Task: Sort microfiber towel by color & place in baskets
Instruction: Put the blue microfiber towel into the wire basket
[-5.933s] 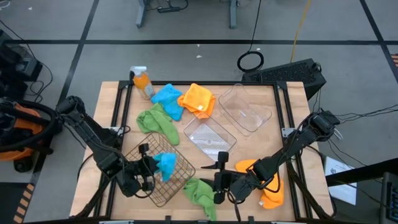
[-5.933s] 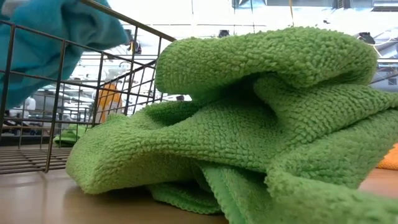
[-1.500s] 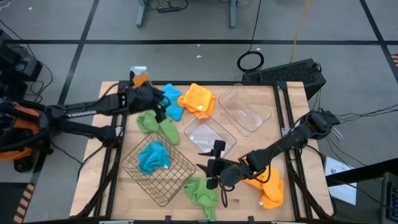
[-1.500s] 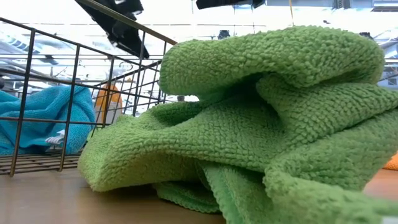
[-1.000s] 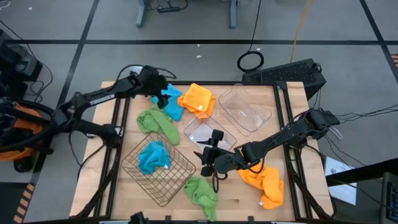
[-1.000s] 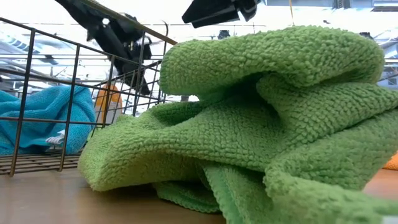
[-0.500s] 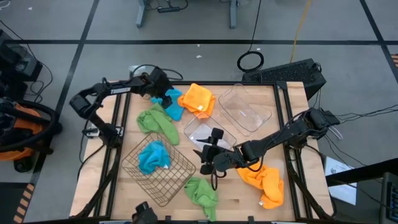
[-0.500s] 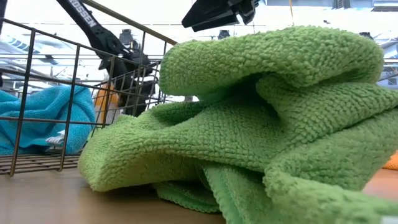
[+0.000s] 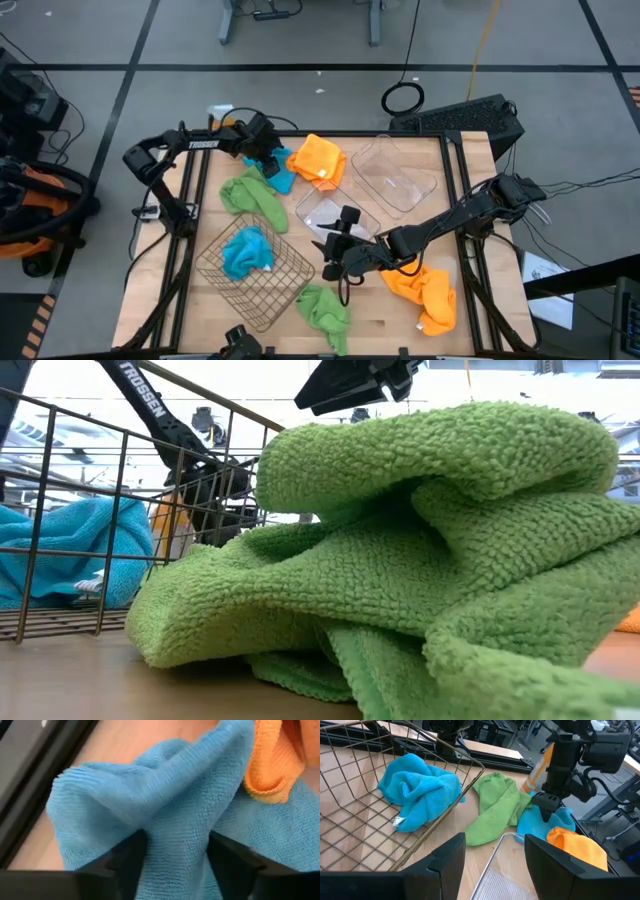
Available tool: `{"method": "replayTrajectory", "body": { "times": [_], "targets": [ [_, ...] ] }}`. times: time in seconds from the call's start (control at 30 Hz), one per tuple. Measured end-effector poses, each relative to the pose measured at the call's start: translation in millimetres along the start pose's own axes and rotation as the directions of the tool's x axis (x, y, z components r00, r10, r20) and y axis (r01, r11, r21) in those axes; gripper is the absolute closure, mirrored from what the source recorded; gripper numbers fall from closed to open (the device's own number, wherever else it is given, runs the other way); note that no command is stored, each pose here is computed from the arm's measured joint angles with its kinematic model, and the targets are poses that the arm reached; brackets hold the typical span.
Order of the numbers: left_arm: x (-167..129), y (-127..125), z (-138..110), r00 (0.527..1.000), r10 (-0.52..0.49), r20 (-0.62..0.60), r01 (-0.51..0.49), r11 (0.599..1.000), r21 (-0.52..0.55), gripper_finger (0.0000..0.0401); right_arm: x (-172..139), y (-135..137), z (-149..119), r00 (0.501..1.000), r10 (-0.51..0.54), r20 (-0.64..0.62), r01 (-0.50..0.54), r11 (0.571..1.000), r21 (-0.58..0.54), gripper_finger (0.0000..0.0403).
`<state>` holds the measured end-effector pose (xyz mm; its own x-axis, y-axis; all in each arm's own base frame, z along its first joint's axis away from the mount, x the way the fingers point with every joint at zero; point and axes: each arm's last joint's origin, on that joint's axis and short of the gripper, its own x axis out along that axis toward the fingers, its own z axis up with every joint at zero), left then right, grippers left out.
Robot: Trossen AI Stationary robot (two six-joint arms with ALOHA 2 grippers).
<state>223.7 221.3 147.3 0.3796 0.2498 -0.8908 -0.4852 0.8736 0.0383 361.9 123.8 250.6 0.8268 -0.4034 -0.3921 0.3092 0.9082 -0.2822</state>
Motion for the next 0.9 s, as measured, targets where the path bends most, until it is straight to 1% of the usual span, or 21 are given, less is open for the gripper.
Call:
{"method": "replayTrajectory", "body": {
  "times": [0.27, 0.3, 0.37, 0.43, 0.57, 0.63, 0.7, 0.83, 0.9],
  "targets": [
    [0.6, -3.1, 0.5, 1.000, -0.005, -0.002, 0.005, 1.000, 0.010, 0.0367, 0.0, 0.0, 0.0, 1.000, 0.001, 0.000, -0.001, 1.000, 0.000, 0.0209],
    [-0.8, -3.1, 1.0, 1.000, -0.004, 0.003, 0.004, 1.000, 0.010, 0.0381, 0.0, 0.0, 0.0, 1.000, 0.001, 0.000, -0.001, 1.000, 0.000, 0.0209],
    [-4.2, -3.6, 2.3, 1.000, -0.001, 0.015, 0.001, 1.000, 0.012, 0.0387, 0.0, 0.0, 0.0, 1.000, 0.001, 0.000, -0.001, 1.000, 0.000, 0.0209],
    [-10.2, -5.4, 4.0, 1.000, 0.009, 0.027, -0.009, 1.000, 0.018, 0.0380, 0.0, 0.0, 0.0, 1.000, 0.001, 0.000, -0.001, 1.000, 0.000, 0.0209],
    [-33.2, -14.4, 10.2, 0.994, 0.078, 0.074, -0.082, 0.995, 0.048, 0.0379, 0.0, 0.0, -0.1, 1.000, 0.000, -0.001, 0.000, 1.000, -0.002, 0.0209],
    [-49.1, -21.8, 13.6, 0.989, 0.095, 0.116, -0.103, 0.992, 0.067, 0.0384, 0.0, 0.0, -0.2, 1.000, -0.001, -0.002, 0.001, 1.000, -0.003, 0.0209],
    [-67.8, -30.7, 16.7, 0.980, 0.090, 0.176, -0.107, 0.990, 0.089, 0.0386, 1.0, 0.3, -1.0, 1.000, -0.003, -0.004, 0.003, 1.000, -0.004, 0.0209],
    [-108.8, -50.3, 16.2, 0.957, 0.065, 0.282, -0.107, 0.985, 0.136, 0.0388, 8.6, 2.6, -8.2, 0.999, -0.020, -0.033, 0.018, 0.999, -0.041, 0.0209],
    [-130.6, -61.6, 14.2, 0.937, 0.042, 0.348, -0.104, 0.981, 0.162, 0.0388, 14.5, 2.9, -12.2, 0.998, -0.029, -0.047, 0.027, 0.999, -0.042, 0.0209]
  ]
}}
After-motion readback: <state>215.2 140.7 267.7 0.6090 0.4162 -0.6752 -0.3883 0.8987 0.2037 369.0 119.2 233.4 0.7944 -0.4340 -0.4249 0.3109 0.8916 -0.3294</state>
